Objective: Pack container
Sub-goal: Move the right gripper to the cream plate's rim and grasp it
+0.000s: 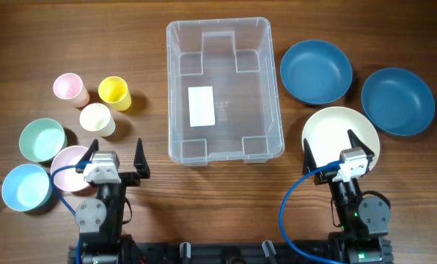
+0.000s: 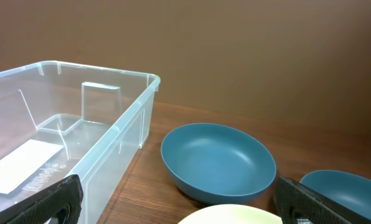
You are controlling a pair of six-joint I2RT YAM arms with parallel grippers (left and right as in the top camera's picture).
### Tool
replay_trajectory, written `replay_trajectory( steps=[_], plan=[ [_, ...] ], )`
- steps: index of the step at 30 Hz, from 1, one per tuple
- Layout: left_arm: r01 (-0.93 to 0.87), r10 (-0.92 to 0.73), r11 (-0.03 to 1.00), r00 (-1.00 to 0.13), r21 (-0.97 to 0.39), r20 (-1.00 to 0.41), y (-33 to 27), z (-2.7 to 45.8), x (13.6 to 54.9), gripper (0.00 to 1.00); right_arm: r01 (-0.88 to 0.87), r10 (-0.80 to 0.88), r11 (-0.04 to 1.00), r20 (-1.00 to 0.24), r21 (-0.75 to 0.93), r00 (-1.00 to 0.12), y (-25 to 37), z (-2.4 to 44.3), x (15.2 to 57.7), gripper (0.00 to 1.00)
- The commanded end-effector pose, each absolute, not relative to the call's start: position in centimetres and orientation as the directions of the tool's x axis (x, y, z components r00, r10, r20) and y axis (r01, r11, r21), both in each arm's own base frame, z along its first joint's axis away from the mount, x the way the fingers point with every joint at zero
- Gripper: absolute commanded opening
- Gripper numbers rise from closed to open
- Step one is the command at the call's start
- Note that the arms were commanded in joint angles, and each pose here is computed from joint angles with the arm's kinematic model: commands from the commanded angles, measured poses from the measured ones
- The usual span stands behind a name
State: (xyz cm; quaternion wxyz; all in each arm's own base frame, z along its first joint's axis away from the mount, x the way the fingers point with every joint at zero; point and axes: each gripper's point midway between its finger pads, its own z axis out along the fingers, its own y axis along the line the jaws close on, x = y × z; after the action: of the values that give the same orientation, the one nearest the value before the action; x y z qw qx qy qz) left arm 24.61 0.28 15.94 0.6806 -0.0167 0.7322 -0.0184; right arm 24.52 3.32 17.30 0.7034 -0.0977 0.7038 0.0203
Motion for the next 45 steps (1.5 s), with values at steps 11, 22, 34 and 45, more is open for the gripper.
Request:
replay_trajectory(
  steps=[11,22,34,45],
  plan=[
    [0.01,-0.027,1.0,-0.067,-0.028,-0.997,0.2,15.9,24.6,1.0,-0.088,0.083,0.992,-0.991,0.092,-0.102,2.2,15.6,25.0,1.0],
    [-0.051,-0.237,0.971,-0.11,-0.233,-0.965,0.7,22.4,23.8,1.0,0.128,0.222,0.975,-0.86,0.183,-0.459,0.1,20.5,26.6,1.0],
    [-0.169,-0.295,0.954,-0.658,-0.245,-0.693,0.0,25.8,28.2,1.0,0.27,0.313,0.949,-0.363,0.165,-0.878,-2.7,20.2,27.7,1.0],
    [-0.191,-0.291,0.952,-0.808,-0.239,-0.512,-0.7,20.9,29.0,1.0,0.78,0.76,0.625,-0.254,0.037,-0.598,-12.1,16.2,23.7,1.0]
  ],
)
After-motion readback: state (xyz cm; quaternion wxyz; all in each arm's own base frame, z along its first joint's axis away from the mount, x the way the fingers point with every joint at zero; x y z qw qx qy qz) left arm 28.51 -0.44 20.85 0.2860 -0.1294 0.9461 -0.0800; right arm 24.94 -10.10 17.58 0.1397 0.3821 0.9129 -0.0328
